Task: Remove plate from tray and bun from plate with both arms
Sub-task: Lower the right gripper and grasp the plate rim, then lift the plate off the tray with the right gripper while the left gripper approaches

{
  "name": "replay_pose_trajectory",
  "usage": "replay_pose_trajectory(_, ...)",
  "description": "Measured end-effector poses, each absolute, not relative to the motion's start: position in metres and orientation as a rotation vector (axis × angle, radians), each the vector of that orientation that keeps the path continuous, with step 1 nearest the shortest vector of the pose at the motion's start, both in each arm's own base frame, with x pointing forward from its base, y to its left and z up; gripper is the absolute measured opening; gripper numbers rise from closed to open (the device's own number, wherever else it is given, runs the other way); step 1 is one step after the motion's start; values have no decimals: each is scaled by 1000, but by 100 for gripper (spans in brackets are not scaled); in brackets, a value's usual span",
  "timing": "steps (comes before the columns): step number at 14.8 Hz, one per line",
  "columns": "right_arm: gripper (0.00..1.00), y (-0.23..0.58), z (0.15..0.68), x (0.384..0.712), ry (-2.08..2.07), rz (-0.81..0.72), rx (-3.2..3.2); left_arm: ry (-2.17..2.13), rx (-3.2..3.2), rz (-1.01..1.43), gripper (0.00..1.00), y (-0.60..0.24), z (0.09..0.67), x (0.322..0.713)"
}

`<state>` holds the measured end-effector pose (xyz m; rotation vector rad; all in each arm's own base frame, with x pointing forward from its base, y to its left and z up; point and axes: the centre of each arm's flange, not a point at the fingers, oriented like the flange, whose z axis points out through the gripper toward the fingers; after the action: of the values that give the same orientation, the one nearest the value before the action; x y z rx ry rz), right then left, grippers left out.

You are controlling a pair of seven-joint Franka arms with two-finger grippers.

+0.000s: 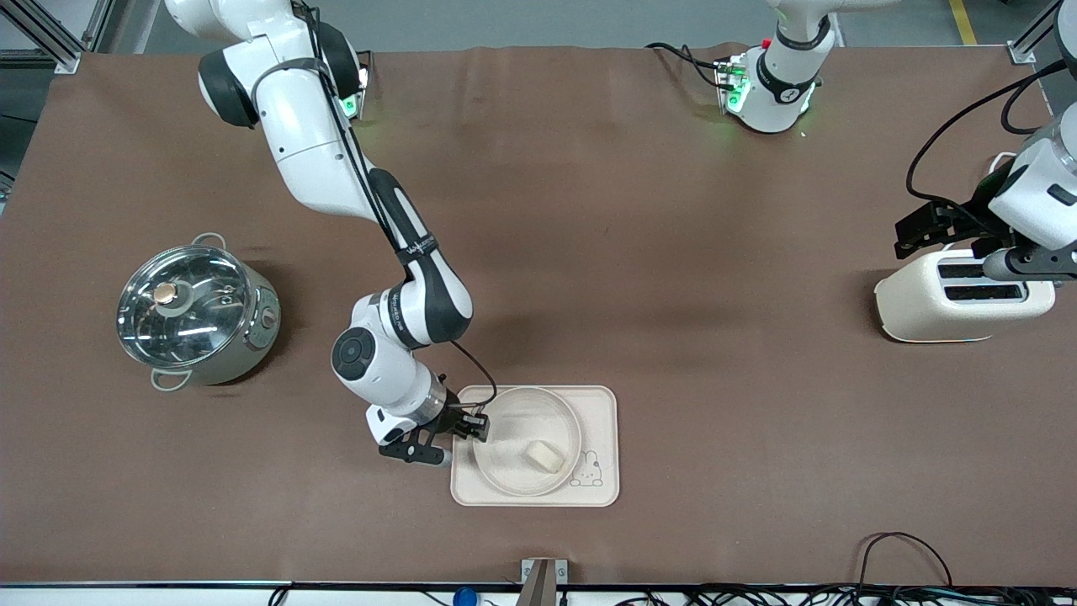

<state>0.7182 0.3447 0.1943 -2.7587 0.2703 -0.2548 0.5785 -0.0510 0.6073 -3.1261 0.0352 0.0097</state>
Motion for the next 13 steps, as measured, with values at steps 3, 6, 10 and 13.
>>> replay_pose_trajectory(3,20,345,189,717,270,-253,-2761,35,-3126,10,100,-51,607,579)
replay_pose_trajectory(6,4,346,189,718,272,-274,-2755,33,-3126,10,100,-50,607,579)
replay_pose_trajectory(10,4,353,198,719,302,-259,-2684,32,-3126,11,100,-50,607,579)
replay_pose_trajectory(13,4,350,223,719,301,-228,-2642,32,-3126,16,100,-50,605,579)
